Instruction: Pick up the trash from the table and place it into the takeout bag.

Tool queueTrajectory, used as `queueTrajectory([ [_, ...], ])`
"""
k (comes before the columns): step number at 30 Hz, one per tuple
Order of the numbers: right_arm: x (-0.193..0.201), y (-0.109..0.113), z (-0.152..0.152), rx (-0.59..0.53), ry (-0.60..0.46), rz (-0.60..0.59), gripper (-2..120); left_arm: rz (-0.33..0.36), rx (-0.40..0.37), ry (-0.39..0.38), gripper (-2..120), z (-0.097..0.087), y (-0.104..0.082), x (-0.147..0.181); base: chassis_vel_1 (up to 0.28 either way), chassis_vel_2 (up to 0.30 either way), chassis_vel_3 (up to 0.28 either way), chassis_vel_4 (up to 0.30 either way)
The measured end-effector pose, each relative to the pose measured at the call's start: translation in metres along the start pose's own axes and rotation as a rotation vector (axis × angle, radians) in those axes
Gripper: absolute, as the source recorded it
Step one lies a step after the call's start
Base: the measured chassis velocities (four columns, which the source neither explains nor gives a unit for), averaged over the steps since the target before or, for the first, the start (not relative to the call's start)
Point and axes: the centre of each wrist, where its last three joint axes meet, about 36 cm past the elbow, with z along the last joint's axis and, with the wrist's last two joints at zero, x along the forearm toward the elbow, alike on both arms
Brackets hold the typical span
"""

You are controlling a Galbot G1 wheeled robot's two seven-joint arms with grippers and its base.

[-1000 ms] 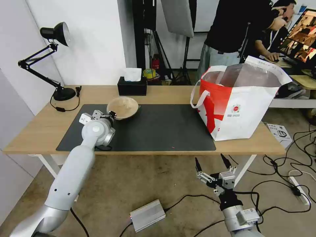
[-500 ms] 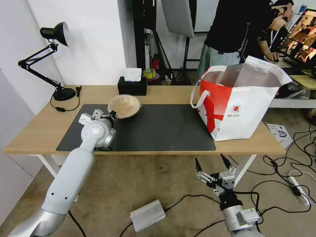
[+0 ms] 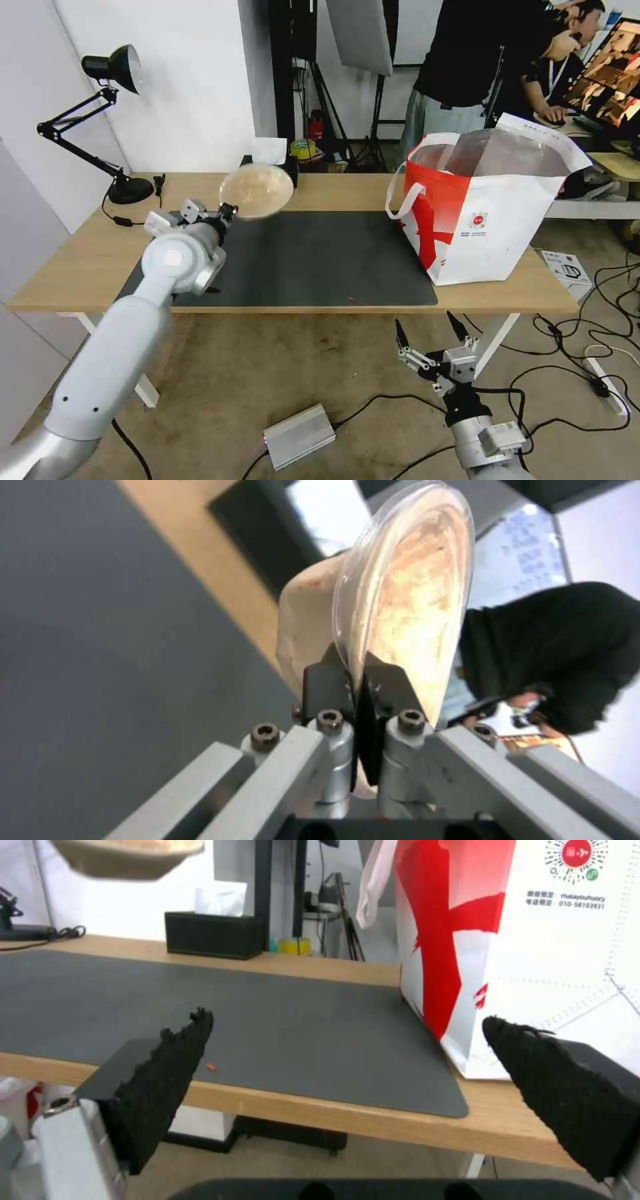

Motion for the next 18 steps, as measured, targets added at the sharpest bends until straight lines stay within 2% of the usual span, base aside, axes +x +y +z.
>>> queueTrajectory([
  [2, 0.0, 0.0, 0.0, 0.0, 0.0, 0.0, 100, 0.043, -0.007, 0.004, 0, -0.005, -0.011, 0.001, 0.0, 0.0, 0.0, 0.0],
  [3, 0.0, 0.0, 0.0, 0.0, 0.0, 0.0, 100, 0.043, -0.007, 0.004, 0, -0.005, -0.011, 0.001, 0.0, 0.0, 0.0, 0.0],
  [6, 0.0, 0.0, 0.0, 0.0, 0.0, 0.0, 100, 0.112, -0.026, 0.013, 0, -0.012, -0.029, 0.003, 0.0, 0.0, 0.0, 0.0],
  [18, 0.0, 0.0, 0.0, 0.0, 0.0, 0.0, 100, 0.213, -0.077, 0.028, 0, -0.016, -0.066, -0.009, 0.0, 0.0, 0.0, 0.0],
])
